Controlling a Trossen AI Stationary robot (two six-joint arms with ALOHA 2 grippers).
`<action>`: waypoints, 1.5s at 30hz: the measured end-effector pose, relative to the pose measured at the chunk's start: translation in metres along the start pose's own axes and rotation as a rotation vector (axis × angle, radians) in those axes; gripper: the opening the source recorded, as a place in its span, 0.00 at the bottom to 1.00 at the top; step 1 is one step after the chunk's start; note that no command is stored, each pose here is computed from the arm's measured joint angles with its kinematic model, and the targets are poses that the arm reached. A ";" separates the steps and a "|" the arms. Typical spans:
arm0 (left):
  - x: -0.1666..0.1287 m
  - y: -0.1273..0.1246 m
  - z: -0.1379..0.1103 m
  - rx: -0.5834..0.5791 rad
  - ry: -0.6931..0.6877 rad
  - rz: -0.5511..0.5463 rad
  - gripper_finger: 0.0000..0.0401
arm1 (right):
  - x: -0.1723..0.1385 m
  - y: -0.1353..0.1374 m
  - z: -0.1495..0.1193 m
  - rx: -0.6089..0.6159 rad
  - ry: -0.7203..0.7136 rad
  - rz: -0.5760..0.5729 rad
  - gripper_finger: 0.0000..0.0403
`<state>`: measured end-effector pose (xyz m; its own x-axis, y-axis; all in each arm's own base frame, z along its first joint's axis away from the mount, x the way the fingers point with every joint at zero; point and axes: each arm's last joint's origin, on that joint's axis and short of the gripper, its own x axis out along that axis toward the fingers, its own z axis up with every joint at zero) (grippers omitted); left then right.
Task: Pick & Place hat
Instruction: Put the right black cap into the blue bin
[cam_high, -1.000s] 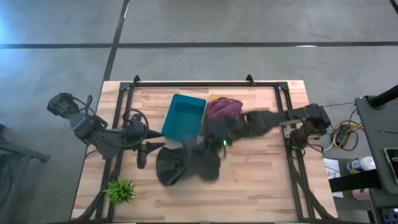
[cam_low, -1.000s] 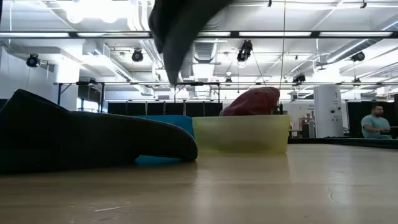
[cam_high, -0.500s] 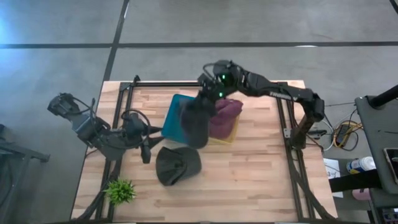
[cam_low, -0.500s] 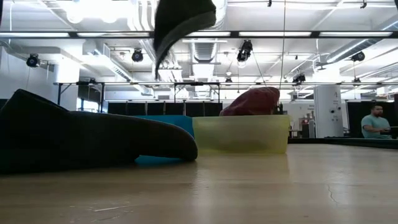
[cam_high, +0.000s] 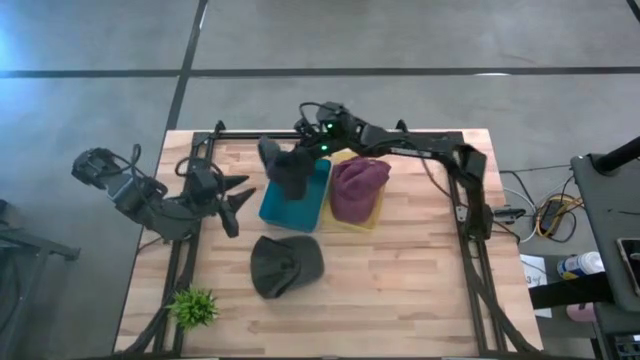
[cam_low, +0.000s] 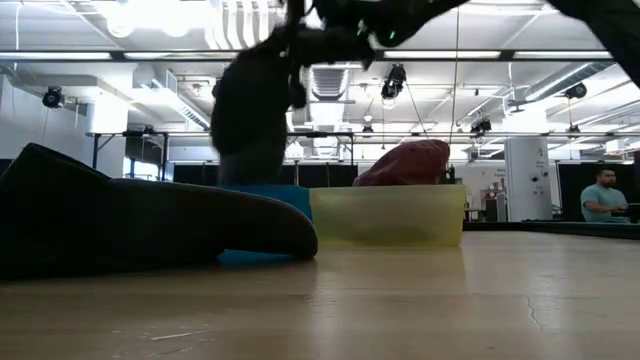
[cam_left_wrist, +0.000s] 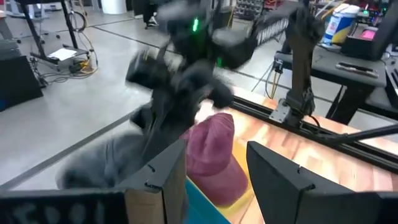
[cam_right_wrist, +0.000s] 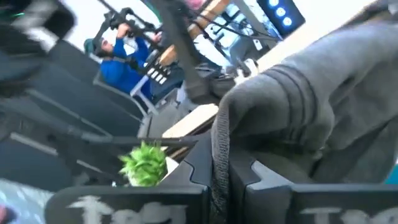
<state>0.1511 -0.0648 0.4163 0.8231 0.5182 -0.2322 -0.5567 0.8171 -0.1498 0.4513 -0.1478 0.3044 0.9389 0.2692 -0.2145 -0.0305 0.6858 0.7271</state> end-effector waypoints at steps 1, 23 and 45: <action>-0.001 0.003 0.002 -0.005 -0.004 0.002 0.41 | 0.007 -0.009 -0.003 0.031 -0.002 0.000 0.02; -0.004 0.030 -0.005 -0.054 -0.002 0.052 0.41 | 0.005 -0.066 -0.051 0.040 0.317 -0.465 0.04; 0.029 0.022 -0.069 -0.062 0.151 0.129 0.41 | -0.036 -0.032 -0.038 -0.253 0.355 -0.793 0.43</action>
<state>0.1551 -0.0490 0.3394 0.7211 0.5700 -0.3939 -0.6659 0.7271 -0.1670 0.4057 -0.1535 0.2639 0.5568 -0.1814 -0.8106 0.4660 0.8760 0.1241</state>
